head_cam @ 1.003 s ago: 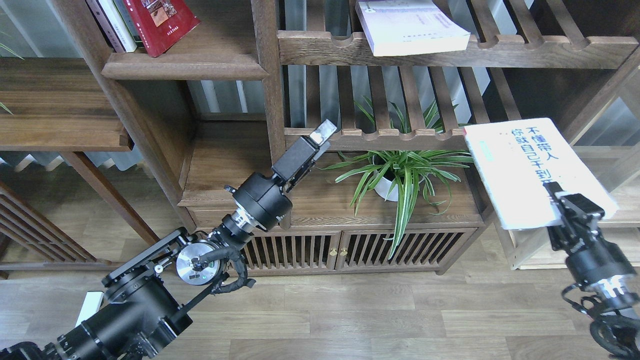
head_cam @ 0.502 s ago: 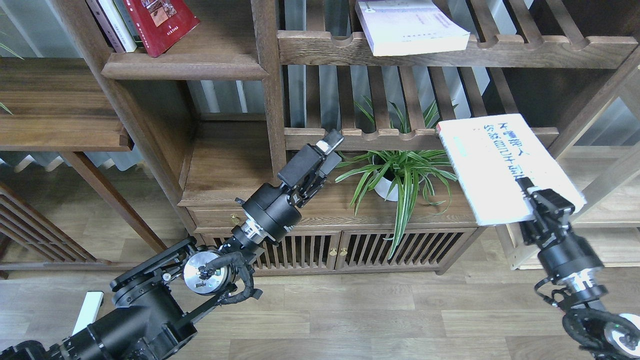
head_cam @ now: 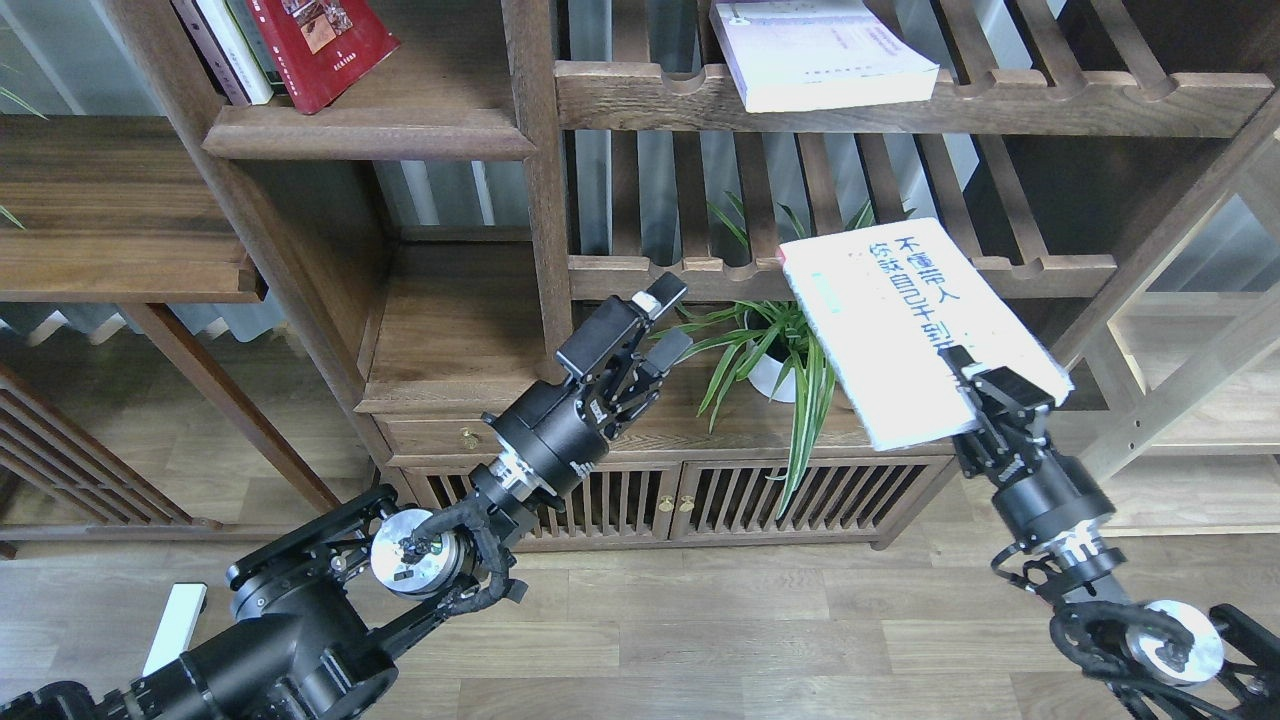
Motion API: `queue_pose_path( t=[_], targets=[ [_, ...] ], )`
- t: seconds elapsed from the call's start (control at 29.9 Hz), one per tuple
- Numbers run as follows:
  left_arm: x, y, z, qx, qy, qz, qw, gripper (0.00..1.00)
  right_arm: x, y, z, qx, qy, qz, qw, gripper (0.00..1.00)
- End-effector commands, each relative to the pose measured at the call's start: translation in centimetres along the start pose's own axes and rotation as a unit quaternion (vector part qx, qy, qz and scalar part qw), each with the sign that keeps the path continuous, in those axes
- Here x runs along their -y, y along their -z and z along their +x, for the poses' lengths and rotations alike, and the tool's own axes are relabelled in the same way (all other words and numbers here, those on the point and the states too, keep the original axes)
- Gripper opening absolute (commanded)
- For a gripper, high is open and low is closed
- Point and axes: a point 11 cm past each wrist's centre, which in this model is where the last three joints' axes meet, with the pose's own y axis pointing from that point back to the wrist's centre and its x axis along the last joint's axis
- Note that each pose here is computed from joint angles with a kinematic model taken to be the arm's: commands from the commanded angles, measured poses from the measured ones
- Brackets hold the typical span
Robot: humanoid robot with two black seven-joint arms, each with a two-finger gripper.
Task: Organize books on shelf
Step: 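Bring the white book toward the left gripper and grasp it with both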
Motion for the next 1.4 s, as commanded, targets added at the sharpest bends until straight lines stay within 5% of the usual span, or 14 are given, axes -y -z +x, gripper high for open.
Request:
queue_pose_path(
  t=[0.0,1.37],
  targets=[
    [-0.3,0.0,0.5,-0.001,-0.007,0.003,1.000,0.97,0.3,-0.9,0.1,0.010,0.004,-0.004,1.000,0.04],
    [-1.8,-0.4,2.8,-0.010,-0.043,-0.010,0.999,0.98,5.3,-7.8,-2.2,-0.001,0.046,-0.124,0.991,0.04]
  ],
)
